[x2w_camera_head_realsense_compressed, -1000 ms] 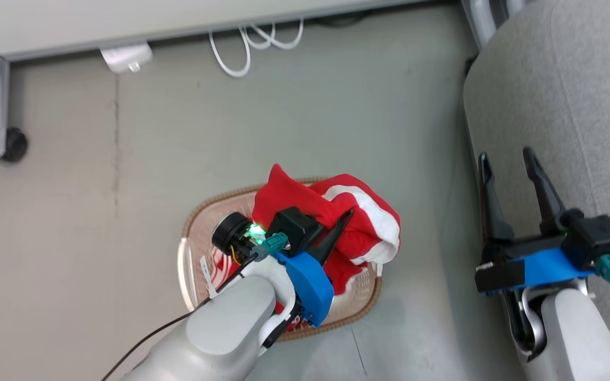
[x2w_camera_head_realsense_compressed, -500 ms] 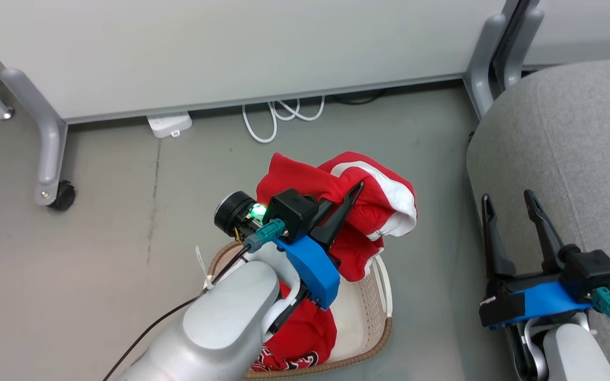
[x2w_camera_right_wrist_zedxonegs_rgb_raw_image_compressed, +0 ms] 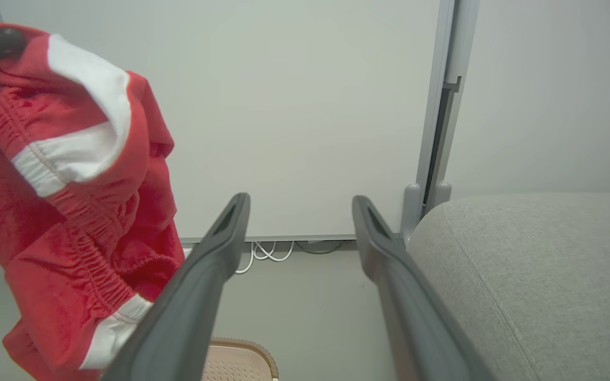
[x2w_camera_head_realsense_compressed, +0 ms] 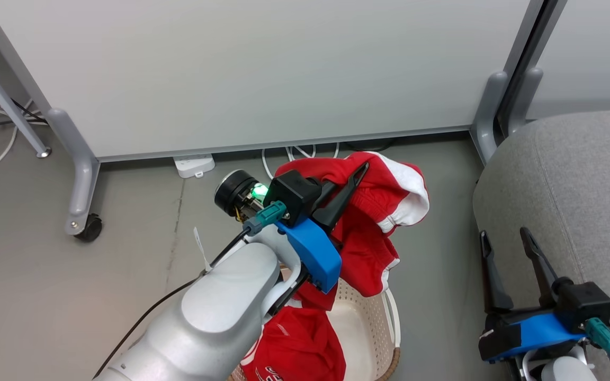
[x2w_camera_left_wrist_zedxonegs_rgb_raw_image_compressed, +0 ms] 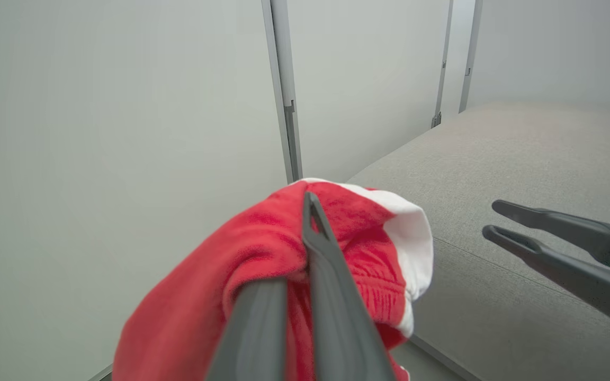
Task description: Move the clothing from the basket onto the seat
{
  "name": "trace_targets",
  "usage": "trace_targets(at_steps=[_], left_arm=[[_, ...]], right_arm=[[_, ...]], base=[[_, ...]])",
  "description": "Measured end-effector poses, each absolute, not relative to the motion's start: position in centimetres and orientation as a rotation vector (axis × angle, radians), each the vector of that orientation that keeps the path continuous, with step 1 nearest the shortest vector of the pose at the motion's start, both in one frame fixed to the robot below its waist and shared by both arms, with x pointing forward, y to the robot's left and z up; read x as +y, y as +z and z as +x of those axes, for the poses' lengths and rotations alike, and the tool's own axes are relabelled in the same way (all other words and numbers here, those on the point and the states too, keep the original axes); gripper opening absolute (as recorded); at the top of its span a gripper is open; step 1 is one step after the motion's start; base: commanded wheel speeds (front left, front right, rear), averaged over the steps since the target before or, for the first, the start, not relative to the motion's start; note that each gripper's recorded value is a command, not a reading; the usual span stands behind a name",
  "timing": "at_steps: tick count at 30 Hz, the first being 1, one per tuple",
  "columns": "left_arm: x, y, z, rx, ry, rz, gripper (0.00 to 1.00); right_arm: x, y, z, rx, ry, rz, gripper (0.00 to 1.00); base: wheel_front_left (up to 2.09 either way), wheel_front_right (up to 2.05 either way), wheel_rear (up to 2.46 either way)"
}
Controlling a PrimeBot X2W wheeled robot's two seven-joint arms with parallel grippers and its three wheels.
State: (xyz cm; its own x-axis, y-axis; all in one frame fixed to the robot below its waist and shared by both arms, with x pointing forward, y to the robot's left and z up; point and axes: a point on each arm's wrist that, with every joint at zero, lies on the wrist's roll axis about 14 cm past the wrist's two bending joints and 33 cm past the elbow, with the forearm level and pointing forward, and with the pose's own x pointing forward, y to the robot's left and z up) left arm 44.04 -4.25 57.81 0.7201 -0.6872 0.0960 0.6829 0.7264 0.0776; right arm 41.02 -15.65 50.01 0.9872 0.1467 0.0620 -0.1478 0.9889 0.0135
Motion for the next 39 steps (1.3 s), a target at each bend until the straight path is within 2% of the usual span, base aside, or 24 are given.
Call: trace_targets(at_steps=[17, 39], left_arm=[[-3.9, 59.7, 43.4, -0.158, -0.749, 0.046, 0.0], [-4.1, 59.0, 43.7, -0.146, -0.747, 0.045, 0.0]], right_arm=[[-13.0, 50.4, 39.9, -0.069, 0.232, 0.004, 1.0], [-8.6, 55.4, 40.8, -0.226, 0.415, -0.061, 1.0]], base=[[0.0, 0.0, 0.0], [0.0, 0.0, 0.0]])
